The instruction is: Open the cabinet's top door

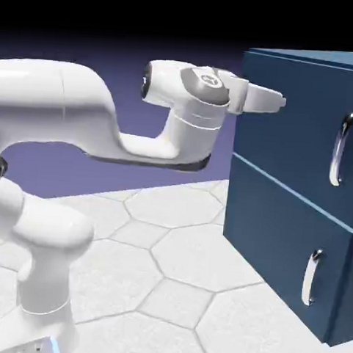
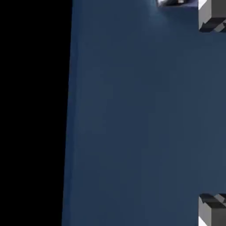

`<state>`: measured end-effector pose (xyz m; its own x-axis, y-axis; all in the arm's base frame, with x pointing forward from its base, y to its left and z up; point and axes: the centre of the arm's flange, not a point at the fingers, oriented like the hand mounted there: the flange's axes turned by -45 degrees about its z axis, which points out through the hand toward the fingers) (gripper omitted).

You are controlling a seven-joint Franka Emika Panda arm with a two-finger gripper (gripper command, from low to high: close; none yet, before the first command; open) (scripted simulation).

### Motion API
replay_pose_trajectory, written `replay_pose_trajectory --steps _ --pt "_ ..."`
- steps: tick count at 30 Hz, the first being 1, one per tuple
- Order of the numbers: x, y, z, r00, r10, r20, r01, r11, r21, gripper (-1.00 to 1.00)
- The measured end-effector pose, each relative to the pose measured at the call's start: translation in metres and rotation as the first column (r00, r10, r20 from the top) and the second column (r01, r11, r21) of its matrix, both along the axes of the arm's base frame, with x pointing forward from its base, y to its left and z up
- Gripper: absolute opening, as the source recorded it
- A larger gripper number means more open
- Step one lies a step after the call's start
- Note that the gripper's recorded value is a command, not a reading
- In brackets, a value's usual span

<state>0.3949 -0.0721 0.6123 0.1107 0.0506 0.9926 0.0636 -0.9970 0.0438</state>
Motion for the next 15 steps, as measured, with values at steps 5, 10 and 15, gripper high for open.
replay_pose_trajectory --steps 5,10,15 --pt "0.013 -0.025 -0.015 0.999 -0.010 0.042 0.009 1.000 0.017 1.00" --pt "0.030 -0.050 -0.037 0.997 -0.019 0.074 0.017 0.999 0.032 1.00" --pt "0.050 -0.074 -0.065 0.995 -0.025 0.097 0.021 0.999 0.044 1.00"
